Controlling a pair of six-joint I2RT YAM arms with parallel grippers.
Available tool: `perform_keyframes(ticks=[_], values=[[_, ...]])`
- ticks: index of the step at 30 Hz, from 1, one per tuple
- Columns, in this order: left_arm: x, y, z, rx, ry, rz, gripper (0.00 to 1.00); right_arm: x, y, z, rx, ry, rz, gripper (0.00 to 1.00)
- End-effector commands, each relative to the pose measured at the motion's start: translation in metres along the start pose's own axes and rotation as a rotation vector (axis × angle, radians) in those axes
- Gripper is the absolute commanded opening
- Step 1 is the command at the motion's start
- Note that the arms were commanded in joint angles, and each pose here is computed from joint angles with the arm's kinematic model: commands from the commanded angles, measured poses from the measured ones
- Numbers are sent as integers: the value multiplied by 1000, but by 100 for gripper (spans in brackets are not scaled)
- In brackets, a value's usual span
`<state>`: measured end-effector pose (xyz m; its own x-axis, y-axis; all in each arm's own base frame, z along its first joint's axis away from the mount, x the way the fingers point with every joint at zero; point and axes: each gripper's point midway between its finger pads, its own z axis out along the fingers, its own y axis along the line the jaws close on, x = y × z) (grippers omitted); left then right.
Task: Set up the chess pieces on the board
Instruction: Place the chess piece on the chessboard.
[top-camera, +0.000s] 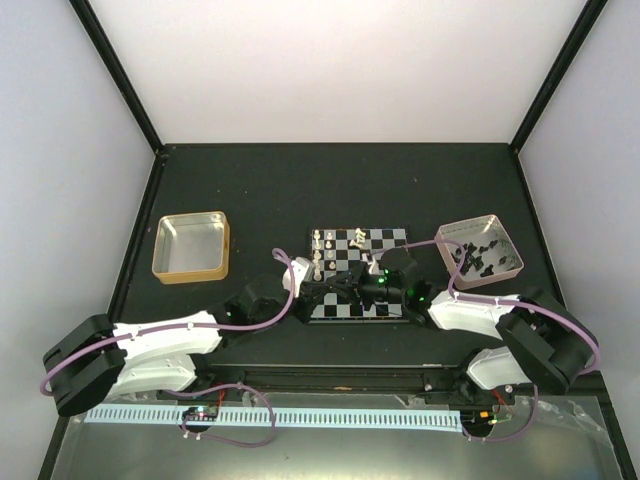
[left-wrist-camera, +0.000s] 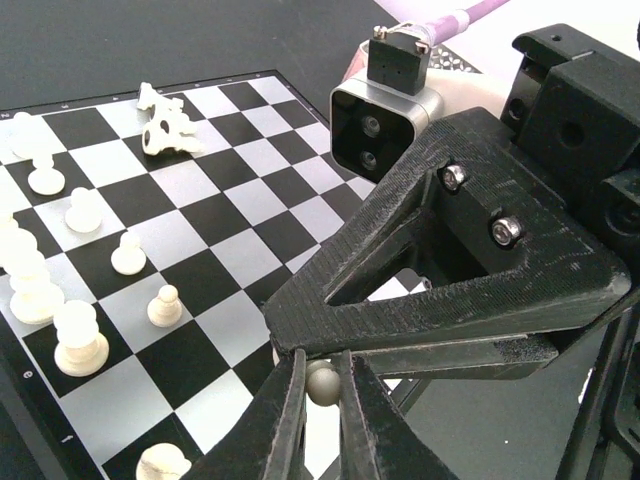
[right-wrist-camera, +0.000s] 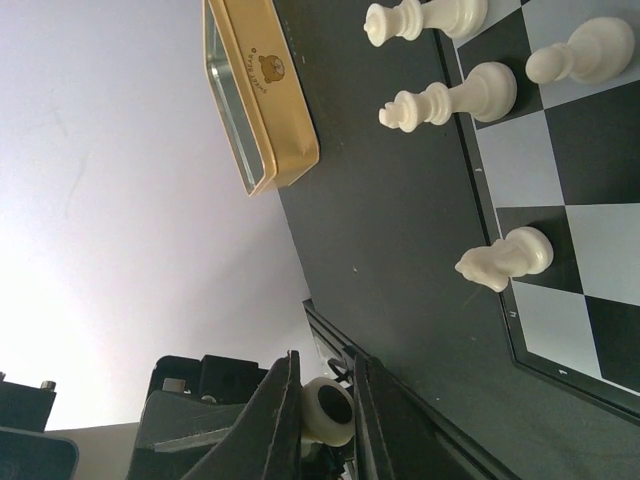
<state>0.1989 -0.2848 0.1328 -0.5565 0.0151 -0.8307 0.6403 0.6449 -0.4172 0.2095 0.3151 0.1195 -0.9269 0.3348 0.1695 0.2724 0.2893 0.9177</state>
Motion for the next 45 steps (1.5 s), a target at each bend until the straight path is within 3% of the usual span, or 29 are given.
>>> perform_keyframes(ticks=[1,4,11,13,25,45], values=[[-25,-9,1,3,-61,22,7,3,13,-1,-35,11,-15,11],[-26,-7,2,-17,-50,27,3,3,12,0,-25,7,-26,15],[-15,1,1,-90,74,37,2,-14,-4,-8,103,-80,-131,48],[-8,4,1,-116,136,44,1,-24,-9,-19,134,-135,-149,52],[29,18,23,-274,487,0,1,-73,-38,-98,323,-512,-204,55],[44,41,52,-397,651,-5,4,-75,-42,-119,345,-570,-229,56]])
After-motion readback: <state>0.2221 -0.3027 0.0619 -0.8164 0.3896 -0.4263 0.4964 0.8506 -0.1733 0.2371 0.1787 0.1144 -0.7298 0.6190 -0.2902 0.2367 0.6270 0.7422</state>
